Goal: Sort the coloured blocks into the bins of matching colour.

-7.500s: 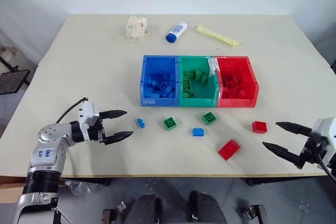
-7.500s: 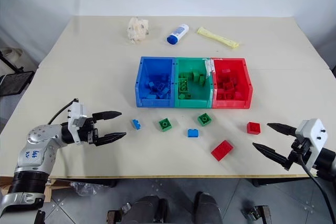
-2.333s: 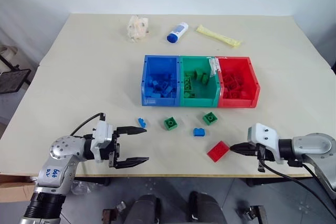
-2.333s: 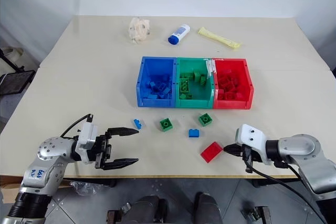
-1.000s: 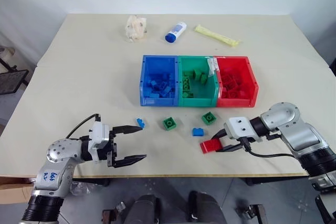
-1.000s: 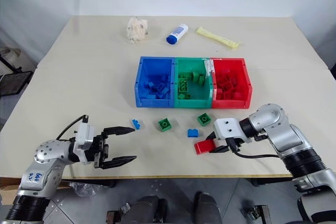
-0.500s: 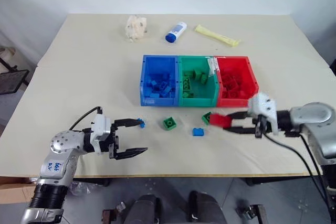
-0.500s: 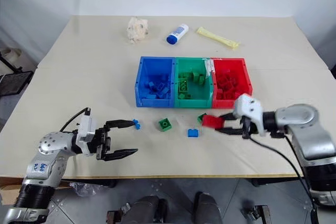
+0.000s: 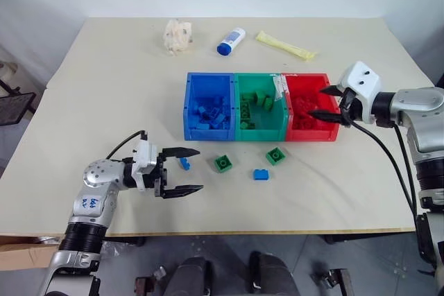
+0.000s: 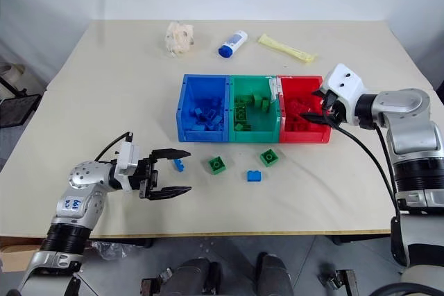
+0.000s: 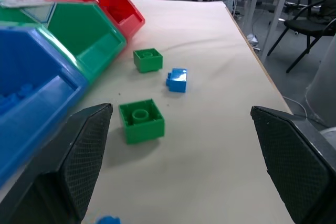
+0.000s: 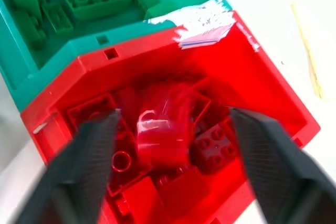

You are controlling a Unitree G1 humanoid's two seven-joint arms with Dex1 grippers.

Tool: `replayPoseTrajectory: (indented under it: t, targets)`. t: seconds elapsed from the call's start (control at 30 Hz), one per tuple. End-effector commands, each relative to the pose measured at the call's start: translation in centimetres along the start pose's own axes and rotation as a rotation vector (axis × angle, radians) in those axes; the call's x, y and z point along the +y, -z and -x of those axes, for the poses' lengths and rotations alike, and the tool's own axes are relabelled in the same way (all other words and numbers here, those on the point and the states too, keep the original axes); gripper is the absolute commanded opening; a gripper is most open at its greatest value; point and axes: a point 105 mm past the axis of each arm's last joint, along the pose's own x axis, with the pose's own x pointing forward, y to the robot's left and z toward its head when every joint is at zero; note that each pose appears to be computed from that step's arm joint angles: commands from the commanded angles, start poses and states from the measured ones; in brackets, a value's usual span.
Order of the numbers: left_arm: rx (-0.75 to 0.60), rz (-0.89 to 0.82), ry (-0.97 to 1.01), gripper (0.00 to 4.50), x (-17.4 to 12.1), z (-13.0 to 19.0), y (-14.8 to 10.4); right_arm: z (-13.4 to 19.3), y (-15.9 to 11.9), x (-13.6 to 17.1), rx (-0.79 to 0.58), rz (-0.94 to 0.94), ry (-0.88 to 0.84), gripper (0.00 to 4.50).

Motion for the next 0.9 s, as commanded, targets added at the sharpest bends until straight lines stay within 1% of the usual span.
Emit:
replayPoseTrajectory:
  t: [0.03,0.1,0.2,0.27,0.37,0.53,0.7,0.77,0.9]
  targets:
    - [-0.005,-0.026,0.009,4.5,0.1,-0.2,-0.3,1.3,-1.9,0.0,-0.064,0.054,-0.006,4.48]
    - [-0.009,-0.028,0.011,4.5,0.1,-0.3,-0.4,1.6,-2.2,0.5,-0.08,0.06,-0.03,4.48]
    - [-0.013,-0.029,0.018,4.5,0.2,-0.4,-0.3,2.7,-2.2,2.5,-0.111,0.047,-0.118,4.48]
    - [-0.013,-0.029,0.022,4.5,0.3,-0.4,-0.2,3.2,-1.6,3.5,-0.102,0.035,-0.154,4.48]
    - [-0.009,-0.028,0.04,4.5,0.4,-0.5,0.0,5.0,-0.1,5.3,-0.071,0.032,-0.183,4.48]
    - [-0.007,-0.031,0.055,4.5,0.8,-0.5,0.1,6.9,1.0,6.6,-0.066,-0.024,-0.162,4.48]
    - [0.004,-0.033,0.067,4.5,1.4,-0.4,0.3,10.4,3.4,8.4,-0.039,-0.123,-0.102,4.48]
    - [0.005,-0.033,0.071,4.5,1.6,-0.4,0.4,10.9,3.8,8.8,-0.022,-0.138,-0.088,4.48]
    - [0.004,-0.03,0.077,4.5,1.6,-0.3,0.3,10.6,3.8,9.3,-0.024,-0.153,-0.08,4.48]
